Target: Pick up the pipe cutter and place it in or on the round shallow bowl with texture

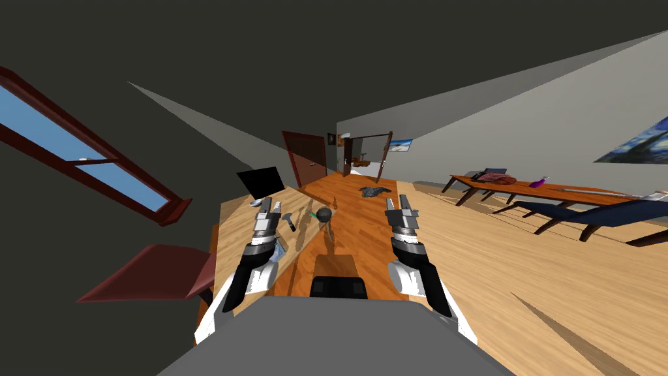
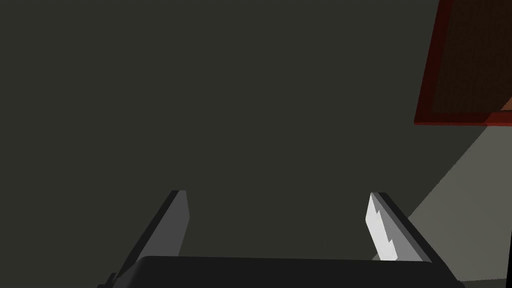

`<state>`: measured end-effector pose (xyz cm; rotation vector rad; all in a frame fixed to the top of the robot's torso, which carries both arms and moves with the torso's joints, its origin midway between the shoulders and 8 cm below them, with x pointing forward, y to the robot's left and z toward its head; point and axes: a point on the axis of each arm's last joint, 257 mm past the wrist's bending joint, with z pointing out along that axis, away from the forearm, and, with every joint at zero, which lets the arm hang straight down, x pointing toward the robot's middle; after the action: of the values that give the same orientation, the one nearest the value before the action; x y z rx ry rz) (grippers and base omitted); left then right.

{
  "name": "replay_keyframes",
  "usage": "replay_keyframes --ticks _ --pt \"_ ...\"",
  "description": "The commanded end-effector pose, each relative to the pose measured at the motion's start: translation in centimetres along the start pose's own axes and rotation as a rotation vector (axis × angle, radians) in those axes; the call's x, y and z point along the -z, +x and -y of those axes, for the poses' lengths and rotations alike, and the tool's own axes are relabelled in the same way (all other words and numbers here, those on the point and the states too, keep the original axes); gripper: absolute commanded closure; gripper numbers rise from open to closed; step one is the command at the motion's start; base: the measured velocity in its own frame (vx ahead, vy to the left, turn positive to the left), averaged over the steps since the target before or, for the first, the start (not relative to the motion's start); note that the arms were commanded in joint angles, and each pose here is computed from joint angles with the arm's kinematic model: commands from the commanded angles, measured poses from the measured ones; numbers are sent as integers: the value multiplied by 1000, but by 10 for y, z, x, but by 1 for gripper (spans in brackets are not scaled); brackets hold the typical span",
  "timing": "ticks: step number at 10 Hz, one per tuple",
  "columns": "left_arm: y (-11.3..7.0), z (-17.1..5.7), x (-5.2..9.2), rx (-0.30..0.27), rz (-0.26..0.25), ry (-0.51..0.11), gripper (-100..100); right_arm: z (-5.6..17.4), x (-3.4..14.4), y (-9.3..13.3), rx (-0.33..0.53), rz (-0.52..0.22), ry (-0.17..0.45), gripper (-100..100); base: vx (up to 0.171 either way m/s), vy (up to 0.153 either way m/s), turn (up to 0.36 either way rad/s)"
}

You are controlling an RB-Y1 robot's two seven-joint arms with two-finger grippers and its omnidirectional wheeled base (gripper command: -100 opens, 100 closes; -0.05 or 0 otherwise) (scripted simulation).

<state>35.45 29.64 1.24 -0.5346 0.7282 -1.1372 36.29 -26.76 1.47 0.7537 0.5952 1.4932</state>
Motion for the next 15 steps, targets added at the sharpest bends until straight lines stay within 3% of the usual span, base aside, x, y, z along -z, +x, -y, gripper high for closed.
replay_keyframes --ticks 1,3,6,9,10,11,12,13,14,15 --pt "1 -11 4 -22 -7 -15 -100 0 0 0 0 0 0 0 -52 32 -29" --pt "0 -31 10 -92 -28 -33 -100 0 0 0 0 0 0 0 -45 33 -96" --pt "-1 -57 21 -132 -44 -76 -100 0 0 0 0 0 0 0 -38 24 -63" --pt "-5 -80 31 -217 -71 -98 -100 0 0 0 0 0 0 0 -27 17 -81" --pt "-5 -91 37 -217 -74 -123 -100 0 0 0 0 0 0 0 -24 17 -52" --pt "-8 -96 39 -262 -86 -118 -100 0 0 0 0 0 0 0 -29 16 -97" --pt "-8 -108 46 -263 -90 -148 -100 0 0 0 0 0 0 0 -22 17 -60" --pt "-11 -113 48 -309 -102 -140 -100 0 0 0 0 0 0 0 -22 18 -136" --pt "-11 -126 56 -309 -107 -173 -100 0 0 0 0 0 0 0 -17 18 -47" --pt "-15 -132 59 -357 -120 -169 -100 0 0 0 0 0 0 0 -16 16 -83"
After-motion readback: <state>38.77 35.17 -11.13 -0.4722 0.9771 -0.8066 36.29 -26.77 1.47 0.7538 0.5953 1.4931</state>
